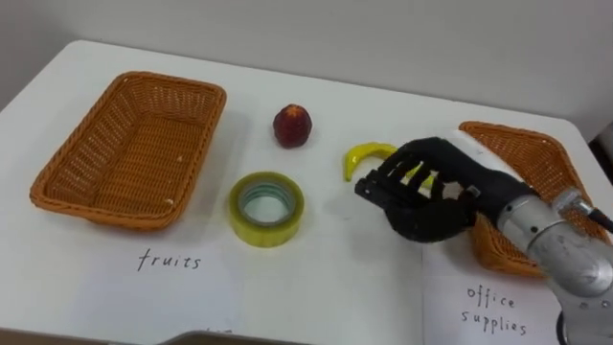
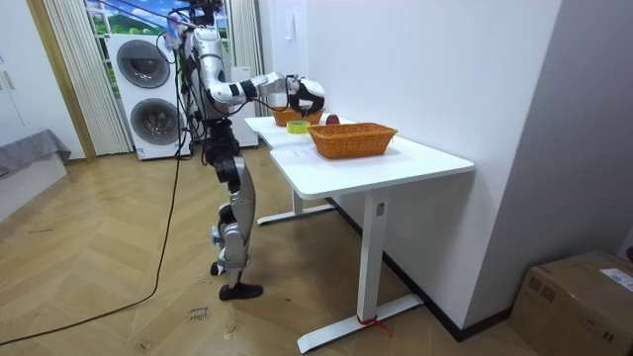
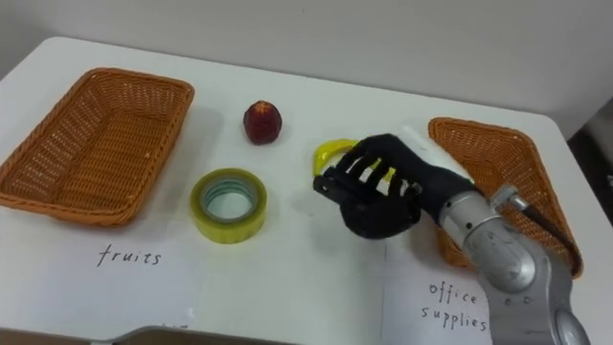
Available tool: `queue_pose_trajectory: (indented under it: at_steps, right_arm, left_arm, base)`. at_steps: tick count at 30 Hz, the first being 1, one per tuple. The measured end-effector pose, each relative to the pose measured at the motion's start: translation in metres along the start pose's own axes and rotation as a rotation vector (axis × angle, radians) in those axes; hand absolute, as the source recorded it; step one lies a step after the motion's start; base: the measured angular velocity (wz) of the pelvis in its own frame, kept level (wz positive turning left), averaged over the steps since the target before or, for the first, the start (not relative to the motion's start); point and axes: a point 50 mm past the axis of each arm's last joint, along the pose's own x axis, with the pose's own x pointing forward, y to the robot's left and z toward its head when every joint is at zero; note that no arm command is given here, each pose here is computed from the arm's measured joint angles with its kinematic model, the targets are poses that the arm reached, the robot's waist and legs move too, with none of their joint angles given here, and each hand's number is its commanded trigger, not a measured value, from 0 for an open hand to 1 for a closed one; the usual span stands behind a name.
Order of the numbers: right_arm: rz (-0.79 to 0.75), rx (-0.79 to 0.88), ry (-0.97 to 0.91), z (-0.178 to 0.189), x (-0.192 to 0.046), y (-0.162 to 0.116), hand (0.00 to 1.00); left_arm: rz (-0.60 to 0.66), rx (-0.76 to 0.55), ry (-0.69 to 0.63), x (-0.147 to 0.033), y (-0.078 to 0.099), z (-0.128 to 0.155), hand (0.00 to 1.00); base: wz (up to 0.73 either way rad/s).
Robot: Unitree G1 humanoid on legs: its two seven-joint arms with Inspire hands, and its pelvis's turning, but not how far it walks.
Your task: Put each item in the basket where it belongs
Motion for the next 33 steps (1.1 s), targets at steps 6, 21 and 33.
queue_pose_trajectory:
  at_steps: [6,21,33]
  right_arm:
    - [-0.171,-0.008,-0.033,0.002,-0.004,-0.017,1.0]
    - [-0.456,0.001,0.033,-0.014,-0.021,-0.051,1.0]
    - [-0.555,0.072,0.114,-0.038,-0.026,-0.055,1.0]
  left_arm:
    - [-0.005,-0.079,0.023,-0.002,-0.003,-0.007,0.0]
    - [0.045,-0.137,0.069,-0.005,0.006,-0.024,0.0]
    - [0.054,-0.161,0.061,-0.004,0.008,-0.021,0.0]
  base:
    - [0.0]
    - [-0.01]
    - [0.0]
